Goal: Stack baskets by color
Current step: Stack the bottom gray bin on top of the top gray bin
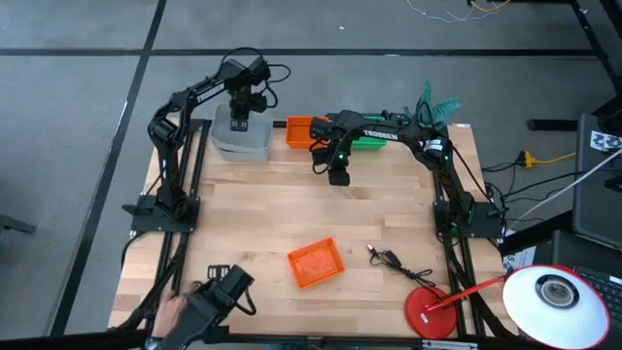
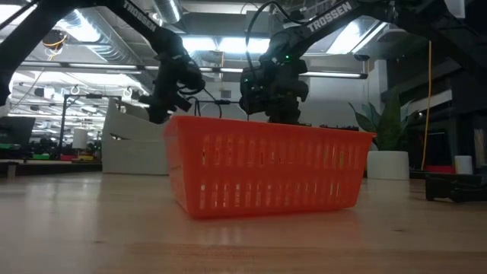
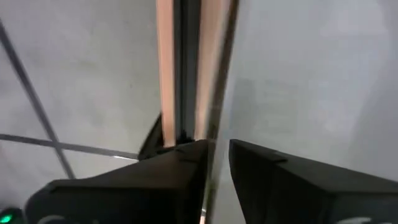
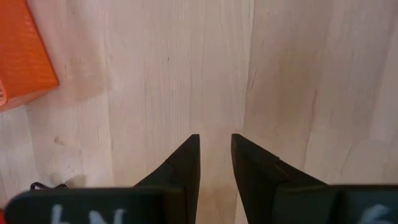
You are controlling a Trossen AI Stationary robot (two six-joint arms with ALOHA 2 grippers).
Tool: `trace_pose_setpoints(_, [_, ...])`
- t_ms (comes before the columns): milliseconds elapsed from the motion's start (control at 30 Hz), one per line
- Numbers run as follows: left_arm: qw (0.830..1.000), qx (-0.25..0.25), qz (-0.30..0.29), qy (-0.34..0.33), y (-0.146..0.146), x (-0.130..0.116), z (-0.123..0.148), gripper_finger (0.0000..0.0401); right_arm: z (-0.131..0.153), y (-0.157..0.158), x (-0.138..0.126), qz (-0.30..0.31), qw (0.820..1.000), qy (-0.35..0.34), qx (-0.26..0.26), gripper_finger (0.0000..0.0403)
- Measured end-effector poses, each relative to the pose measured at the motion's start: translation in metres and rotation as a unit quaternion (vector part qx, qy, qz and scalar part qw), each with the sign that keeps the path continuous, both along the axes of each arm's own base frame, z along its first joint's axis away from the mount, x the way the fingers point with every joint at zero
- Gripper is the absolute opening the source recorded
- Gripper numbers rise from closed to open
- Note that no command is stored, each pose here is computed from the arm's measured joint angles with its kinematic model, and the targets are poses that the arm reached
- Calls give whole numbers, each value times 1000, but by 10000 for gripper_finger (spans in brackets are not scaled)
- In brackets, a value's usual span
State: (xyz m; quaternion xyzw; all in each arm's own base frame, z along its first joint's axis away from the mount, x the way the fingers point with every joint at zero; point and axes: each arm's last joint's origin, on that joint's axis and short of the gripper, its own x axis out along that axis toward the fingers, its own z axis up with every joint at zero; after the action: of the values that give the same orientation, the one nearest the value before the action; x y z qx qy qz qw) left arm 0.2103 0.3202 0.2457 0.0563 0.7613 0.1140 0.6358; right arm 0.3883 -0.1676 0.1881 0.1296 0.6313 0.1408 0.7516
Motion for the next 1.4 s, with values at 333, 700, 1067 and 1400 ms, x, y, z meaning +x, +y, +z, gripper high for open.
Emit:
trace_pose_setpoints(333, [1000,12,12,-6,-2,0,6,74,0,0,1,0,1000,-4,-2,91])
trace_pose_setpoints(700, [991,120,61,-5,-39,-16,71,74,0,-1,2,2,1000,-13,-6,91])
trace_pose_setpoints(1067, [969,148,169,104,-79,-44,89,65,0,-2,5,25,999,-35,-16,91])
trace_pose_setpoints(1400, [962,85,197,167,-65,-44,31,64,0,-2,4,24,999,-33,-15,91])
